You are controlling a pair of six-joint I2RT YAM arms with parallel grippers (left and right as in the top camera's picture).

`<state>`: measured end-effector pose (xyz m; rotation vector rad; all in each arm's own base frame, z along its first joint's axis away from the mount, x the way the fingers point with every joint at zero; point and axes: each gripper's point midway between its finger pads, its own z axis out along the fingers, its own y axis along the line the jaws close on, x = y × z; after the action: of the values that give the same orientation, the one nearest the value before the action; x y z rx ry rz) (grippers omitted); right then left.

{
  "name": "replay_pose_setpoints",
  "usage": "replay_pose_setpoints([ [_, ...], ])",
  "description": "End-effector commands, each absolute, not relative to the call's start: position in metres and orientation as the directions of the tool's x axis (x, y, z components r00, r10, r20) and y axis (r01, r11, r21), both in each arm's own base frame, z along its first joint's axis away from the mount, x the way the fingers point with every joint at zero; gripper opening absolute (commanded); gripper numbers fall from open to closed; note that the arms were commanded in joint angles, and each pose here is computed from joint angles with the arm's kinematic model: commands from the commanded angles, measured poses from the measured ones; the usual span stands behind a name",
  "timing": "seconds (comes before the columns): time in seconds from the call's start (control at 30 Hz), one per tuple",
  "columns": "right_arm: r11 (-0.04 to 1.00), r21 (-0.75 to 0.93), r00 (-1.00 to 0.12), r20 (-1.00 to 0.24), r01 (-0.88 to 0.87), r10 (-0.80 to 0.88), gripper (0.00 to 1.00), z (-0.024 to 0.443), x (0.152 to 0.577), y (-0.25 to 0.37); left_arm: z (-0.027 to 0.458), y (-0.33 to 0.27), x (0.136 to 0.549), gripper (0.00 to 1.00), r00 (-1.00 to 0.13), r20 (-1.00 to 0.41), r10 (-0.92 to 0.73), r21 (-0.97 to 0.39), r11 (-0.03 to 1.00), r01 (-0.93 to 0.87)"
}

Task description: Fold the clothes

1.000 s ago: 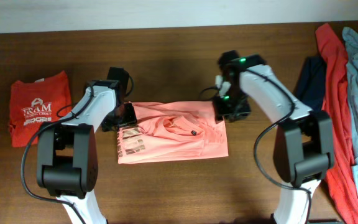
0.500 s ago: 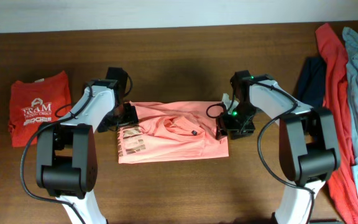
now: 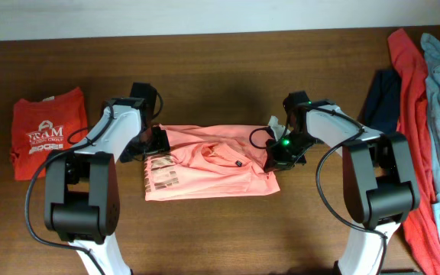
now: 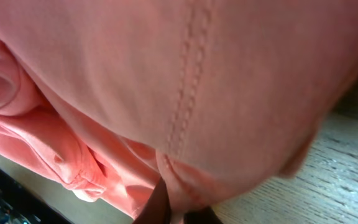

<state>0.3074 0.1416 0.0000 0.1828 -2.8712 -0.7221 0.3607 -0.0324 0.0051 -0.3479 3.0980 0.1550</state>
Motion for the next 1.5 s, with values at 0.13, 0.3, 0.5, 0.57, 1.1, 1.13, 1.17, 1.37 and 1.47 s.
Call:
replay_pose_setpoints([
  [0.13,0.943,0.333,-0.985,0.169,0.019,-0.04,0.04,-0.005,0.312,0.089,-0.008,-0.033,0.344,0.84,-0.983,0.053,-0.177,0.11,0.979,-0.17],
  [0.3,0.953,0.3,-0.995,0.101,0.05,0.02,0.04,0.034,0.323,0.044,-0.007,-0.03,0.343,0.85,-0.983,0.051,-0.176,0.132,0.977,-0.168],
  [0.5,0.967,0.254,-1.0,0.02,0.009,0.004,0.04,0.077,0.326,0.027,-0.007,-0.03,0.344,0.86,-0.983,0.048,-0.176,0.13,0.977,-0.169],
  [0.57,0.967,0.255,-1.0,0.008,0.005,0.004,0.04,0.083,0.325,0.027,-0.008,-0.032,0.343,0.86,-0.983,0.053,-0.177,0.116,0.979,-0.17],
  [1.1,0.967,0.255,-1.0,0.021,0.009,0.004,0.04,0.083,0.323,0.027,0.008,-0.067,0.359,0.86,-0.994,0.042,-0.106,-0.082,0.991,-0.109],
  [1.13,0.967,0.255,-1.0,0.021,0.009,0.004,0.04,0.083,0.323,0.027,0.012,-0.07,0.362,0.86,-0.995,0.033,-0.094,-0.102,0.99,-0.097],
  [1.17,0.967,0.255,-1.0,0.021,0.008,0.003,0.04,0.083,0.323,0.027,0.016,-0.073,0.364,0.87,-0.997,0.021,-0.08,-0.124,0.989,-0.082],
  [1.37,0.967,0.256,-1.0,0.031,0.012,0.004,0.04,0.081,0.321,0.027,0.048,-0.091,0.377,0.87,-0.997,-0.078,-0.003,-0.231,0.973,0.015],
  [1.47,0.967,0.256,-0.999,0.049,0.017,0.004,0.04,0.076,0.315,0.028,0.056,-0.101,0.381,0.87,-0.995,-0.104,-0.001,-0.284,0.958,0.028],
])
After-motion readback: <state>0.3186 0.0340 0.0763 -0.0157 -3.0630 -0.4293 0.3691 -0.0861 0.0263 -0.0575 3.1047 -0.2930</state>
